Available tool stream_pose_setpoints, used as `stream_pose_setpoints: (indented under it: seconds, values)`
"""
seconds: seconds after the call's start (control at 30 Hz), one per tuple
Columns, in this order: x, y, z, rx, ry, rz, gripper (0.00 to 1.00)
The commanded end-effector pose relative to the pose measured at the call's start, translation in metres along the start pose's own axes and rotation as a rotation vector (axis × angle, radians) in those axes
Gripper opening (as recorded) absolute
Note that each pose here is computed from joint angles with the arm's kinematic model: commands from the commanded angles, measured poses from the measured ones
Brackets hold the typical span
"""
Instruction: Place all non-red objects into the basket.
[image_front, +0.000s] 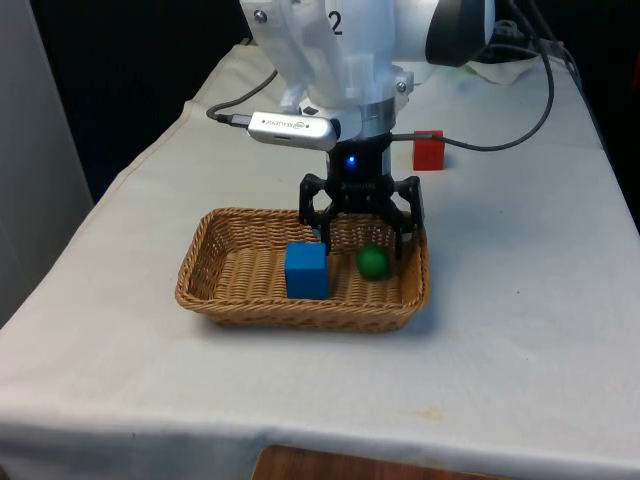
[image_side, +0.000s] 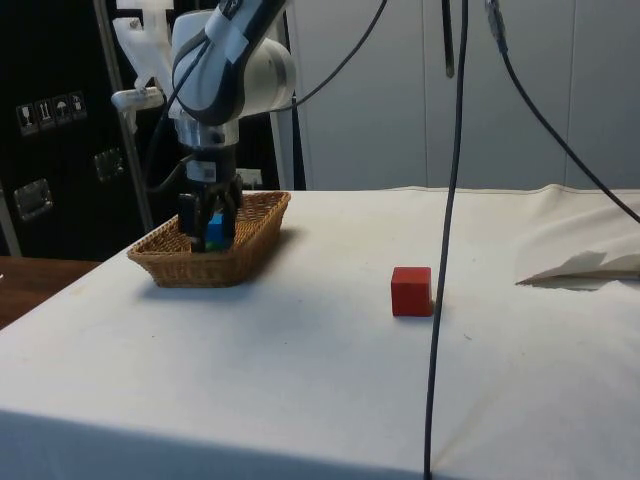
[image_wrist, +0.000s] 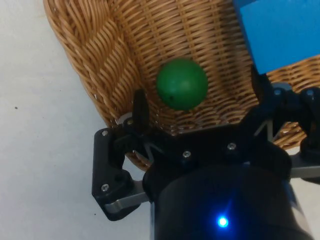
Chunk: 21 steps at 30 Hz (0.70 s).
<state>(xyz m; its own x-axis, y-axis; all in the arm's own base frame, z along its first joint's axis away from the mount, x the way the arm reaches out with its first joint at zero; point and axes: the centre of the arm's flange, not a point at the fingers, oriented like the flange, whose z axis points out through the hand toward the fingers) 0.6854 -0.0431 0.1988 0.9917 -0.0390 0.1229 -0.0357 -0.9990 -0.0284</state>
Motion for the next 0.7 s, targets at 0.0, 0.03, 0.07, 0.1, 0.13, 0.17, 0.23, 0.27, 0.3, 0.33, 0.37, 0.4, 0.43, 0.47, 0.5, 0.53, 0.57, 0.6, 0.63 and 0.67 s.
stream_pose_setpoints:
  seconds: [0.0,0.03,0.07,0.1,0.13,0.17,0.23,0.27,0.3,0.33,0.37,0.4,0.43,0.47,0.5,0.53,0.57,0.6,0.63,0.67]
  values:
    - [0.001,0.0,0.001,0.001,0.0,0.001,1.0]
    - [0.001,0.0,0.001,0.001,0.0,0.001,1.0]
    - [0.0,0.0,0.0,0.0,0.0,0.0,1.0]
    - [0.001,0.0,0.001,0.001,0.0,0.001,1.0]
    - [0.001,0.0,0.001,0.001,0.0,0.001,1.0]
    - [0.001,0.0,-0.002,0.001,0.0,0.001,1.0]
    - [0.001,-0.001,-0.012,0.002,0.003,0.0,1.0]
    - [0.002,-0.001,-0.015,0.002,0.003,-0.001,1.0]
    - [0.001,-0.001,-0.018,0.003,0.002,-0.001,1.0]
    - [0.001,-0.002,-0.02,0.004,0.002,0.0,1.0]
    - [0.003,-0.001,-0.016,0.007,0.002,-0.001,1.0]
    - [0.001,-0.001,-0.023,0.005,0.001,0.0,1.0]
    - [0.0,-0.002,-0.03,0.008,0.002,-0.001,1.0]
    - [0.0,-0.002,-0.032,0.008,0.002,-0.001,1.0]
    - [-0.001,-0.003,-0.036,0.009,0.003,-0.002,1.0]
    - [-0.001,-0.003,-0.038,0.01,0.004,-0.003,1.0]
    - [-0.002,-0.003,-0.041,0.012,0.004,-0.002,1.0]
    - [-0.002,-0.004,-0.046,0.014,0.005,-0.003,1.0]
    - [-0.001,-0.004,-0.043,0.018,0.005,-0.004,1.0]
    - [-0.003,-0.004,-0.048,0.014,0.005,-0.004,1.0]
